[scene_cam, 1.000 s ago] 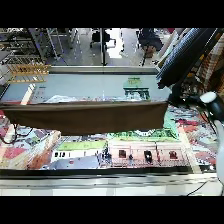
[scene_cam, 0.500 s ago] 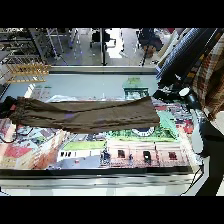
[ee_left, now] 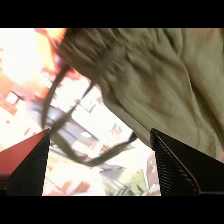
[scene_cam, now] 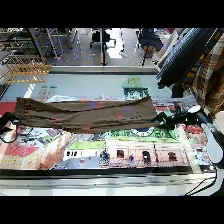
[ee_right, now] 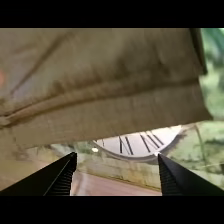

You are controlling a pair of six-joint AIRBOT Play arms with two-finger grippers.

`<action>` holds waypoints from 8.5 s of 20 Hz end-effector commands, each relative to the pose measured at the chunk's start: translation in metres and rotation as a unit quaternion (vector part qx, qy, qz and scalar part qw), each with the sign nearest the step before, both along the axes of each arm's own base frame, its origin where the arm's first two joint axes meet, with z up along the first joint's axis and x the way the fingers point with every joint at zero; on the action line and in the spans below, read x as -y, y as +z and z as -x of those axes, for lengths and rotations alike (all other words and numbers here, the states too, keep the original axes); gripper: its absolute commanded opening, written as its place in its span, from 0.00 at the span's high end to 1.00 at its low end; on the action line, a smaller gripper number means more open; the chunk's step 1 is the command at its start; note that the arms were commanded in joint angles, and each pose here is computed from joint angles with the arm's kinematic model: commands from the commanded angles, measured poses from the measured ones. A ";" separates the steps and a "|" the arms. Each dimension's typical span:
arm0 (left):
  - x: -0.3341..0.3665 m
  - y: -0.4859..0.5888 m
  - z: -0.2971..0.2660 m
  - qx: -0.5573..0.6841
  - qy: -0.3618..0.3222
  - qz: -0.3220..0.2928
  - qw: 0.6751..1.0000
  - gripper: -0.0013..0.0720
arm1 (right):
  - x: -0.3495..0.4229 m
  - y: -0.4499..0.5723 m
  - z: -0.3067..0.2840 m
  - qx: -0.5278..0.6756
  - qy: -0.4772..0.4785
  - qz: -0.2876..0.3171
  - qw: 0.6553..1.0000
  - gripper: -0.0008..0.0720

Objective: Fold the clothes and pants, and hang the long-sleeved shirts on hangers.

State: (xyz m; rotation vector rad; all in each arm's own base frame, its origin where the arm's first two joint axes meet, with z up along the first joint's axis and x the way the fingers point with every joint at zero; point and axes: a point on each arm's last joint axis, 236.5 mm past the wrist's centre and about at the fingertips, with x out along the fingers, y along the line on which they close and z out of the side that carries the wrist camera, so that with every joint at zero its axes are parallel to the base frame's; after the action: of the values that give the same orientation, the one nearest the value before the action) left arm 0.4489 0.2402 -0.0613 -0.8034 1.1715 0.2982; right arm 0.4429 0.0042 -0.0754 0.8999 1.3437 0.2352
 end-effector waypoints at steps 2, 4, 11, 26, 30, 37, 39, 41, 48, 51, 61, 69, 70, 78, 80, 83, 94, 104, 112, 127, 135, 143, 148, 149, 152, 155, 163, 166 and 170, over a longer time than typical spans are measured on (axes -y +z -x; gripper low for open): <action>0.014 -0.027 -0.018 -0.008 0.030 0.018 0.999 0.04 | -0.018 -0.022 0.000 0.005 -0.096 -0.046 0.994 0.19; 0.015 -0.033 -0.036 0.012 0.048 0.015 0.999 0.04 | -0.016 -0.020 -0.021 0.030 -0.132 -0.037 0.990 0.19; 0.033 -0.048 -0.072 0.046 0.084 0.038 0.995 0.97 | -0.030 -0.005 -0.098 0.102 -0.198 -0.021 0.975 0.93; -0.012 -0.010 0.116 -0.208 -0.127 -0.051 0.968 0.97 | -0.054 0.008 0.134 -0.054 0.210 0.073 0.973 0.87; -0.001 -0.022 0.146 -0.257 -0.137 -0.027 0.956 0.01 | -0.048 0.018 0.150 -0.047 0.214 0.078 0.973 0.27; -0.014 0.056 0.069 -0.101 -0.099 -0.071 0.987 0.17 | 0.046 0.023 0.092 0.024 0.032 0.090 0.995 0.27; 0.000 0.069 0.049 -0.049 -0.108 -0.053 0.991 0.20 | 0.047 0.007 0.082 0.027 0.026 0.085 0.996 0.27; 0.005 0.066 0.049 -0.054 -0.114 -0.046 0.991 0.20 | 0.048 -0.007 0.073 0.031 0.018 0.084 0.996 0.27; 0.014 0.066 0.049 -0.058 -0.124 -0.039 0.990 0.20 | 0.012 -0.027 0.060 0.050 0.054 0.030 0.997 0.30; 0.022 0.066 0.044 -0.058 -0.134 -0.040 0.989 0.20 | -0.011 -0.046 0.061 0.032 0.074 0.014 0.997 0.48; 0.154 0.043 0.040 -0.084 -0.288 0.048 0.953 0.92 | 0.156 0.068 0.061 0.016 0.039 0.365 0.930 0.97; 0.251 -0.006 0.054 -0.111 -0.400 0.054 0.908 0.92 | 0.035 0.104 0.033 0.095 0.124 0.268 0.950 0.97; 0.251 -0.005 0.054 -0.111 -0.399 0.054 0.908 0.92 | -0.006 0.107 0.031 0.113 0.163 0.245 0.949 0.97; 0.240 0.006 0.056 -0.106 -0.383 0.052 0.916 0.96 | -0.362 0.072 0.082 0.269 0.361 0.157 0.879 0.97; 0.240 0.007 0.057 -0.107 -0.384 0.053 0.916 0.96 | -0.405 0.051 0.089 0.272 0.380 0.143 0.873 0.93; 0.240 0.007 0.057 -0.108 -0.384 0.053 0.916 0.96 | -0.395 0.080 0.053 0.291 0.376 0.158 0.866 0.35; 0.242 0.006 0.057 -0.109 -0.386 0.051 0.915 0.96 | -0.117 0.044 0.059 0.068 0.203 0.032 0.976 0.24; 0.282 0.007 0.059 -0.112 -0.429 0.049 0.895 0.94 | -0.170 -0.022 0.054 0.077 0.262 -0.045 0.961 0.24; 0.312 0.012 0.060 -0.102 -0.453 0.057 0.884 0.95 | -0.115 0.118 -0.008 0.199 0.271 0.160 0.928 0.96; 0.320 -0.005 0.006 -0.024 -0.416 0.000 0.909 0.97 | -0.064 0.133 0.023 0.086 0.231 0.254 0.935 0.96; 0.314 -0.034 0.005 -0.052 -0.399 -0.007 0.915 0.97 | 0.006 0.147 0.028 0.042 0.186 0.389 0.901 0.97; 0.282 0.099 -0.032 0.071 -0.394 -0.065 0.914 0.97 | -0.208 0.231 -0.006 0.269 0.224 0.232 0.907 0.97; 0.260 0.140 -0.007 0.074 -0.385 -0.070 0.917 0.97 | -0.407 0.190 0.018 0.362 0.309 0.142 0.868 0.97; 0.256 0.139 -0.002 0.065 -0.385 -0.066 0.918 0.97 | -0.437 0.173 0.025 0.361 0.323 0.127 0.866 0.97; 0.247 0.137 0.006 0.049 -0.381 -0.056 0.921 0.97 | -0.512 0.129 0.035 0.368 0.364 0.081 0.852 0.97; 0.246 0.136 0.008 0.045 -0.381 -0.054 0.922 0.97 | -0.542 0.095 0.036 0.345 0.351 0.026 0.870 0.96; 0.246 0.135 0.009 0.044 -0.379 -0.053 0.923 0.97 | -0.455 0.165 0.026 0.330 0.399 0.005 0.856 0.27; 0.253 0.129 0.012 0.037 -0.387 -0.047 0.920 0.87 | -0.360 0.166 0.001 0.263 0.362 0.089 0.890 0.27; 0.279 0.082 0.027 -0.005 -0.403 -0.011 0.915 0.32 | -0.305 0.127 0.020 0.162 0.377 0.075 0.909 0.27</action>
State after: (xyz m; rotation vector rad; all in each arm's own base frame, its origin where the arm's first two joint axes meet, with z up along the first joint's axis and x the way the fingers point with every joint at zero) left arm 0.4285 -0.0249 0.0473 -0.2324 1.3556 -0.3525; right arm 0.4406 0.3534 0.0725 0.1667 1.1656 0.8604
